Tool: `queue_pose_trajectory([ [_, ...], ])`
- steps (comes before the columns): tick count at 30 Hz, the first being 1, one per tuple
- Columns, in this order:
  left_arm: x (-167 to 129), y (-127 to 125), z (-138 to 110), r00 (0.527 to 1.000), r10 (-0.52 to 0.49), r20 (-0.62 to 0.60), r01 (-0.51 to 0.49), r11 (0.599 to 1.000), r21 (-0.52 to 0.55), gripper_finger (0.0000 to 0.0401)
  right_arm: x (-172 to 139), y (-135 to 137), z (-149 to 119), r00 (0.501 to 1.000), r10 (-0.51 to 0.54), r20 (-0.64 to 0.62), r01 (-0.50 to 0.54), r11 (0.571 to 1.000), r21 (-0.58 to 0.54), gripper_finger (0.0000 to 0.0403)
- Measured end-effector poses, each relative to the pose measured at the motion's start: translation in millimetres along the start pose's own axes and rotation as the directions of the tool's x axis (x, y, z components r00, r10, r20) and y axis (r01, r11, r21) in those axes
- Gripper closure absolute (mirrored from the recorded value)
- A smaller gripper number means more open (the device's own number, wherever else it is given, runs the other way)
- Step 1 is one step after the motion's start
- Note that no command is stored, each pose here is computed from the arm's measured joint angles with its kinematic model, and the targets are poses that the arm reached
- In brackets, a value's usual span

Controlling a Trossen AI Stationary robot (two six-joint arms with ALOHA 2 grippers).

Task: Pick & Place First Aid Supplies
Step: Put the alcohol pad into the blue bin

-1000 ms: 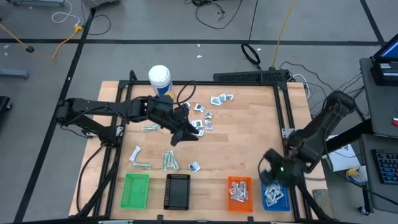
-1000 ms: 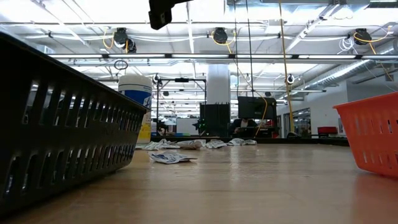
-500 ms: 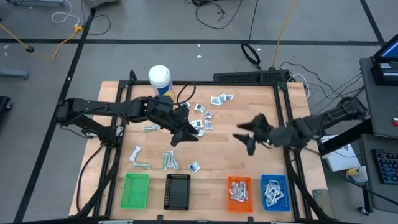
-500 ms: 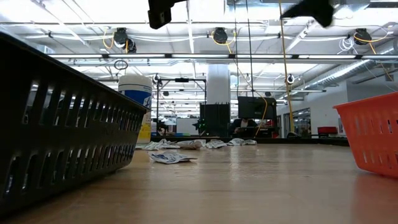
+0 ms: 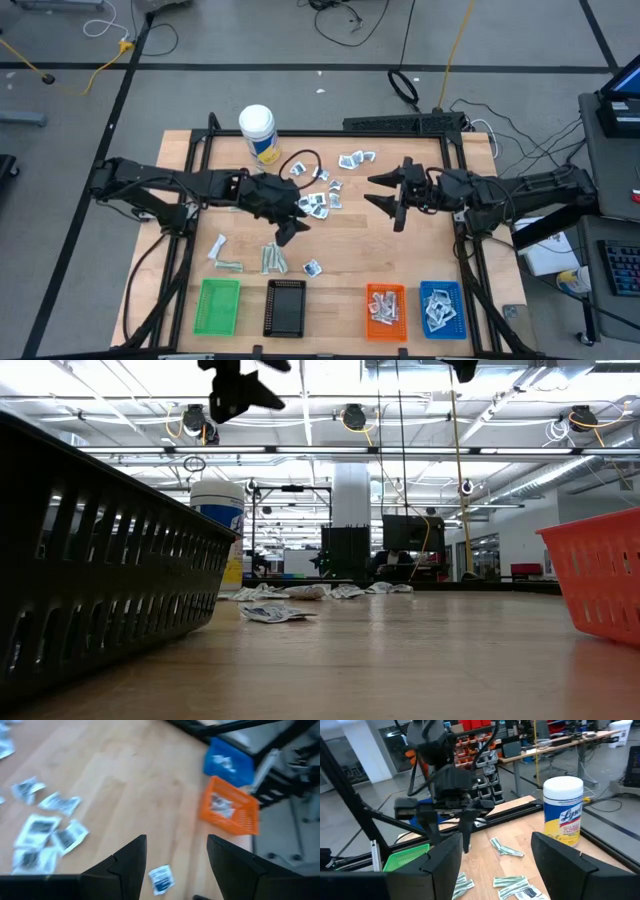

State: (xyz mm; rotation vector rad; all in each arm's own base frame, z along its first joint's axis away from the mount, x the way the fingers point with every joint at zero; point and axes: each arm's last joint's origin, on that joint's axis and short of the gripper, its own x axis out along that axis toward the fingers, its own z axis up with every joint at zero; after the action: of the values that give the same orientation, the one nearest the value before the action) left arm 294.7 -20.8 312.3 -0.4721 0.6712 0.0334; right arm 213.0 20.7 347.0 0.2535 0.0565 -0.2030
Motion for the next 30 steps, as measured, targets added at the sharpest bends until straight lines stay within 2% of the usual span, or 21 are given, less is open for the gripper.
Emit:
queue_pose_trajectory([
  [4, 3.6, -3.9, -9.0, 0.996, 0.086, -0.025, -0.087, 0.995, -0.039, 0.0187, 1.3, -3.6, 4.3, 0.999, -0.010, 0.035, 0.010, 1.000, 0.007, 0.0169],
  [10, 21.8, -7.8, -21.6, 0.985, 0.148, -0.089, -0.159, 0.978, -0.132, 0.0187, 1.1, -4.8, 18.8, 0.985, 0.000, 0.173, 0.006, 0.999, -0.032, 0.0169],
  [15, 45.6, -8.2, -35.6, 0.966, 0.195, -0.172, -0.229, 0.951, -0.206, 0.0187, -0.5, -6.0, 29.7, 0.961, 0.005, 0.276, 0.018, 0.997, -0.081, 0.0171],
  [21, 70.1, -9.5, -48.3, 0.944, 0.227, -0.240, -0.295, 0.906, -0.305, 0.0187, -0.8, -8.8, 34.3, 0.949, -0.007, 0.317, 0.040, 0.994, -0.099, 0.0170],
  [26, 92.4, -18.2, -49.7, 0.930, 0.241, -0.279, -0.322, 0.899, -0.298, 0.0187, -0.5, -11.0, 35.5, 0.946, -0.017, 0.325, 0.051, 0.994, -0.096, 0.0171],
  [30, 108.4, -24.2, -48.2, 0.900, 0.277, -0.337, -0.374, 0.886, -0.273, 0.0188, -1.3, -11.0, 35.9, 0.945, -0.017, 0.326, 0.050, 0.994, -0.095, 0.0170],
])
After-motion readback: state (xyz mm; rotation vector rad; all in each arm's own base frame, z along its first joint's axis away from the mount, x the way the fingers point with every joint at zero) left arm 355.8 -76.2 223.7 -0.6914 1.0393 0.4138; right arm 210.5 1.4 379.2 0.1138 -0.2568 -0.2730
